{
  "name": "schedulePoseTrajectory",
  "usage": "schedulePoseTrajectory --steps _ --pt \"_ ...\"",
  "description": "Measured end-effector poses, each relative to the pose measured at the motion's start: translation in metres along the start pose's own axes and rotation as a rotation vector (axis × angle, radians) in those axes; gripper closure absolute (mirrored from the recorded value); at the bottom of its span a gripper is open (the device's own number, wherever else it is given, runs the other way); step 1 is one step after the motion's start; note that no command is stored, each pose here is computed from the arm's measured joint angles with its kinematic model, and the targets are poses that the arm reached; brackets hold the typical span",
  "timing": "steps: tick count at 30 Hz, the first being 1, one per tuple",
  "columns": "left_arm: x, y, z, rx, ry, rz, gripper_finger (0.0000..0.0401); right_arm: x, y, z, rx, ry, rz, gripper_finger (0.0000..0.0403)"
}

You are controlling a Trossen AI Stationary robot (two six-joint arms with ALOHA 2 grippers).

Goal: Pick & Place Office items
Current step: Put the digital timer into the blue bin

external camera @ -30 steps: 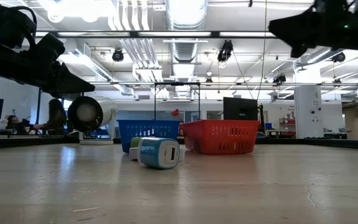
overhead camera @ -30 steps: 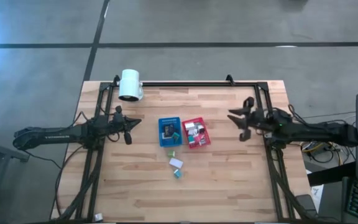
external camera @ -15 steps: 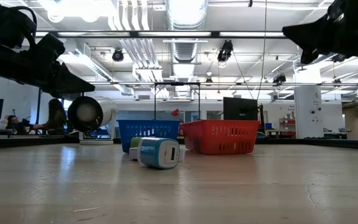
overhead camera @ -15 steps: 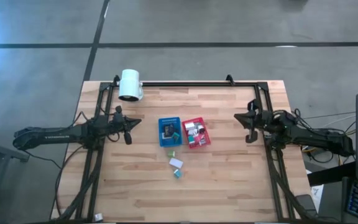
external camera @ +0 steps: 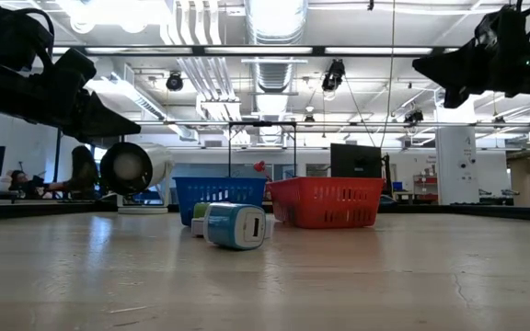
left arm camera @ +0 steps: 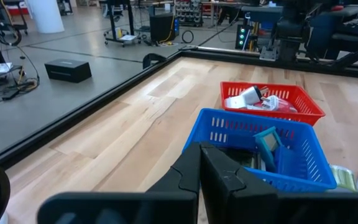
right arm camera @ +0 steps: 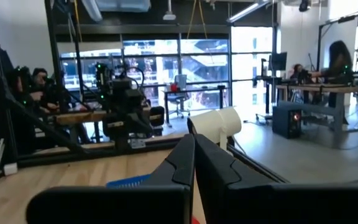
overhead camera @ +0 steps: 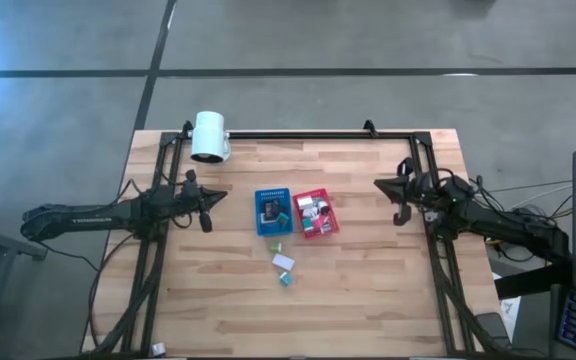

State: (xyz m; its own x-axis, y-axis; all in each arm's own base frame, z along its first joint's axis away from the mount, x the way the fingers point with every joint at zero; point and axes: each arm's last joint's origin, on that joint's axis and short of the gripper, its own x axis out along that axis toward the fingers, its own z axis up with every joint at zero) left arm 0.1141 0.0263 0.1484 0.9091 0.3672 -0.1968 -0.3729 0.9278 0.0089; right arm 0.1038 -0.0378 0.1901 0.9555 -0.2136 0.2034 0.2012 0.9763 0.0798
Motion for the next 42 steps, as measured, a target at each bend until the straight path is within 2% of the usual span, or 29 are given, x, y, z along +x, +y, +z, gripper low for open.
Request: schedulePoseTrajectory --steps 6,9,14,18,22,27,31,37,42 --pt "0.0 0.0 0.0 -0.007 0.0 0.0 0.0389 -0.003 0.001 0.004 0.016 -0.039 0.009 0.0394" --pt "0.0 0.0 0.0 -0.017 0.0 0.0 0.0389 -0.005 0.003 0.007 0.001 -0.065 0.049 0.0394" --pt "0.0 -0.001 0.004 0.01 -0.001 -0.013 0.0389 -0.006 0.003 0.008 -0.004 -0.068 0.057 0.0394" --pt "0.003 -0.003 0.025 0.001 -0.006 -0.045 0.0389 -0.006 0.003 0.007 -0.006 -0.06 0.056 0.0394" --pt "0.013 -0.009 0.047 0.034 0.125 -0.132 0.0389 -0.005 0.003 0.006 -0.008 -0.057 0.051 0.0394" --pt "0.043 -0.025 0.071 0.113 0.335 -0.249 0.0395 -0.005 0.003 0.007 -0.009 -0.058 0.048 0.0394" --pt "0.078 -0.046 0.089 0.213 0.438 -0.365 0.0386 -0.005 0.003 0.007 -0.009 -0.058 0.048 0.0394" --pt "0.122 -0.083 0.106 0.412 0.605 -0.486 0.034 -0.005 0.003 0.006 -0.009 -0.054 0.048 0.0394" --pt "0.151 -0.104 0.115 0.435 0.642 -0.636 0.0291 -0.005 0.003 0.005 -0.022 -0.042 0.046 0.0394"
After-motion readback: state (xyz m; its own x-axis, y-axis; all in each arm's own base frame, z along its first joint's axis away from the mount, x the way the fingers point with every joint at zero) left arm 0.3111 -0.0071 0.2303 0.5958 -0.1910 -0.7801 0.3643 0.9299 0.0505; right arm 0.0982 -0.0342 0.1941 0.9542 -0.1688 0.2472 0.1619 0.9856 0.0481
